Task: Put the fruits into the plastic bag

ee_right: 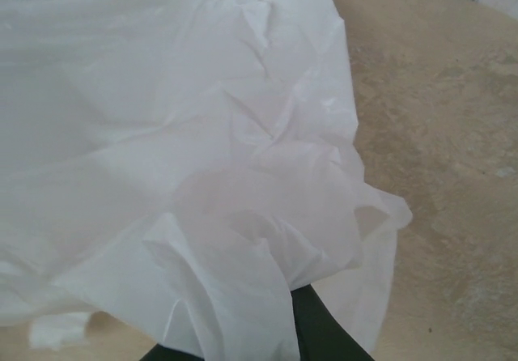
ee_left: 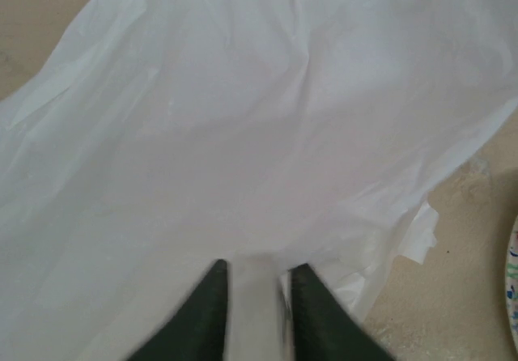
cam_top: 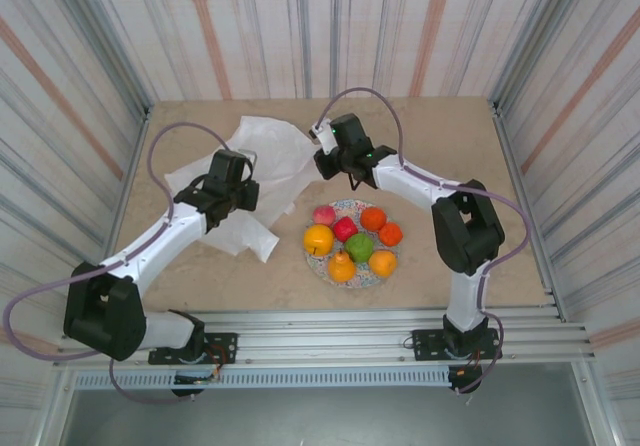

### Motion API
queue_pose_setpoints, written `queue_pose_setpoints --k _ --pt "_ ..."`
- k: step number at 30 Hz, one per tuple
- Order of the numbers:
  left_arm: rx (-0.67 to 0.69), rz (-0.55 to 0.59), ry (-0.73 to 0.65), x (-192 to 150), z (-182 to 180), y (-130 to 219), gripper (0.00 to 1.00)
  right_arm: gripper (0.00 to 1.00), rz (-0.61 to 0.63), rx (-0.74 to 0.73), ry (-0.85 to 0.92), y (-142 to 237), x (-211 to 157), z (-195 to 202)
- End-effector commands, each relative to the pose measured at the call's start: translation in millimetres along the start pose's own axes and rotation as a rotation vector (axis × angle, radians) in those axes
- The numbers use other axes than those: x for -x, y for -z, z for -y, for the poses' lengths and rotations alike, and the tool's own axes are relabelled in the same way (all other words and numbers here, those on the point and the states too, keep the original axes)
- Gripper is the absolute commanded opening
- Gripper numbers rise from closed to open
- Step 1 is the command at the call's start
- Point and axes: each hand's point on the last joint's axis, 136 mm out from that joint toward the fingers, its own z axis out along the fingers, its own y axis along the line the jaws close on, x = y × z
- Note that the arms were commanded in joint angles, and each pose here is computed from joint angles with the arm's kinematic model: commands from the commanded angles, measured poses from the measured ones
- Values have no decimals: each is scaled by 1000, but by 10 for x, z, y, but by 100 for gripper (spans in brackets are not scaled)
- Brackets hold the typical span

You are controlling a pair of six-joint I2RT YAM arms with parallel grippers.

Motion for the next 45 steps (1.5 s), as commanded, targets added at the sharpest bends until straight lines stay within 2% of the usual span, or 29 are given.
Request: queue_pose_setpoints --k 1,6,9,13,17,23,29,31,33,36,39,44,45 --pt "-94 88 -25 183 167 167 45 15 11 43 -92 240 193 -108" --pt "-128 126 -125 282 398 248 68 13 10 72 -185 358 346 -156" --pt "-108 130 -193 298 483 221 76 13 16 102 -239 422 418 -207" --pt "-109 97 -213 270 531 81 81 13 25 111 -284 484 460 -224" --pt "-76 63 -228 258 517 -84 81 13 30 124 -306 507 465 -244" --pt "-64 -1 -220 289 501 -270 45 13 48 87 -313 494 484 -154" --pt "-84 96 -154 457 467 -91 10 14 29 46 -349 375 422 6" --pt "-100 127 -112 559 408 18 2 20 42 61 -348 392 471 -18" --pt "-124 148 -68 676 344 163 0 28 70 73 -345 494 589 -27" --pt "-114 158 -47 768 258 372 0 57 123 119 -339 738 797 -77" --pt "-108 162 -10 792 163 471 0 77 167 178 -319 1024 921 -182" --pt "-149 130 95 842 15 559 0 100 288 223 -260 1592 979 -310" --pt "-151 121 108 848 0 574 0 99 307 219 -245 1694 974 -316"
